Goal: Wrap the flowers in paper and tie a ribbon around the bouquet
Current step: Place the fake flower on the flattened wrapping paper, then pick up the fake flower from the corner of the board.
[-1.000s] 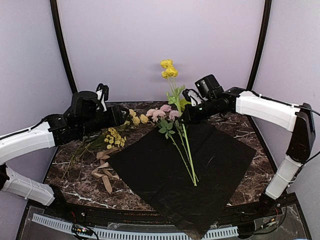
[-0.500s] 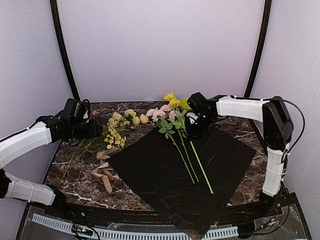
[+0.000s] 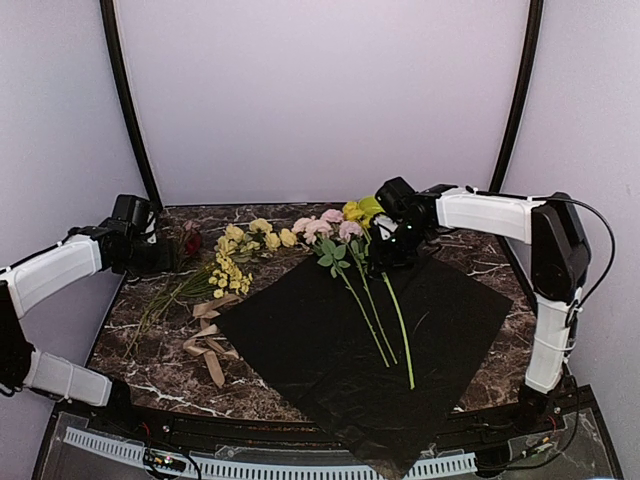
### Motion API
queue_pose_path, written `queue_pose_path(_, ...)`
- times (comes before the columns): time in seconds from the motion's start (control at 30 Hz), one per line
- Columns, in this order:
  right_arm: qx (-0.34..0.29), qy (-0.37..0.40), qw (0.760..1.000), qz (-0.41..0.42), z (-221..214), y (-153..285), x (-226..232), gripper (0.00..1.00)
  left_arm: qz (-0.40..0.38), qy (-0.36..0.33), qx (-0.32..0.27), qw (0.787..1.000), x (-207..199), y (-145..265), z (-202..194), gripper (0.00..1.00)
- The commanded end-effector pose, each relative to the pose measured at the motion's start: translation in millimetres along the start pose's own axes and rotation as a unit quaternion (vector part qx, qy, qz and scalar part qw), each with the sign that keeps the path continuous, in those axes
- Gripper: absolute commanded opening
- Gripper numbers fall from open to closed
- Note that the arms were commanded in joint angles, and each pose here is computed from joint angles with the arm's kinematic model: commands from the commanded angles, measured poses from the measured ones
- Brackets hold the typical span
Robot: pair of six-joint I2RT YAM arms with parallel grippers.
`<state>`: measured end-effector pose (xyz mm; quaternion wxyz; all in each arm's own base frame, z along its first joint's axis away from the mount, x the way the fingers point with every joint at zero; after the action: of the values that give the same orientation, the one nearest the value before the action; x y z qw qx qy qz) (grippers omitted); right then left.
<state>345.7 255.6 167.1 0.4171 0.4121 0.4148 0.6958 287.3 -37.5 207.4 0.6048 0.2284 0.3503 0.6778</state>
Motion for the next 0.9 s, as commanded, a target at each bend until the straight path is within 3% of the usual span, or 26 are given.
queue_pose_path(0.0, -0.046, 0.003, 0.999, 0.021, -6, 40, 1, 0.47, 0.009, -0.005, 0.036, 0.999, 26, -28, 14, 0.57)
queue_pose_path(0.1, -0.052, 0.007, 0.998, 0.038, -19, 49, 2, 0.47, 0.013, 0.001, 0.079, 0.997, 42, -53, 17, 0.49)
queue_pose_path(0.33, -0.053, 0.007, 0.998, 0.046, -43, 60, -2, 0.47, 0.014, -0.022, 0.121, 0.992, 44, -91, 21, 0.51)
queue_pose_path(0.47, -0.05, 0.008, 0.998, 0.048, -52, 60, -3, 0.47, 0.023, -0.024, 0.13, 0.991, 46, -110, 24, 0.45)
queue_pose_path(0.63, -0.041, 0.01, 0.998, 0.042, -59, 54, -6, 0.47, 0.041, -0.023, 0.15, 0.987, 49, -133, 21, 0.29)
queue_pose_path(0.77, -0.034, 0.013, 0.999, 0.039, -63, 51, -8, 0.47, 0.052, -0.025, 0.156, 0.986, 51, -145, 17, 0.25)
queue_pose_path(0.87, -0.031, 0.012, 0.999, 0.038, -64, 50, -9, 0.47, 0.067, -0.025, 0.149, 0.986, 54, -147, 19, 0.03)
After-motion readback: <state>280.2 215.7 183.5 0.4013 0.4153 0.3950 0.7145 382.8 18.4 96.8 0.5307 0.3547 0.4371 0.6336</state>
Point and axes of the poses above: each gripper's point midway between its finger pads, its own y axis back along the fingers, its own x axis along the line the jaws close on, z = x × y, the point moved 8 cm from there along y, back along the fingers
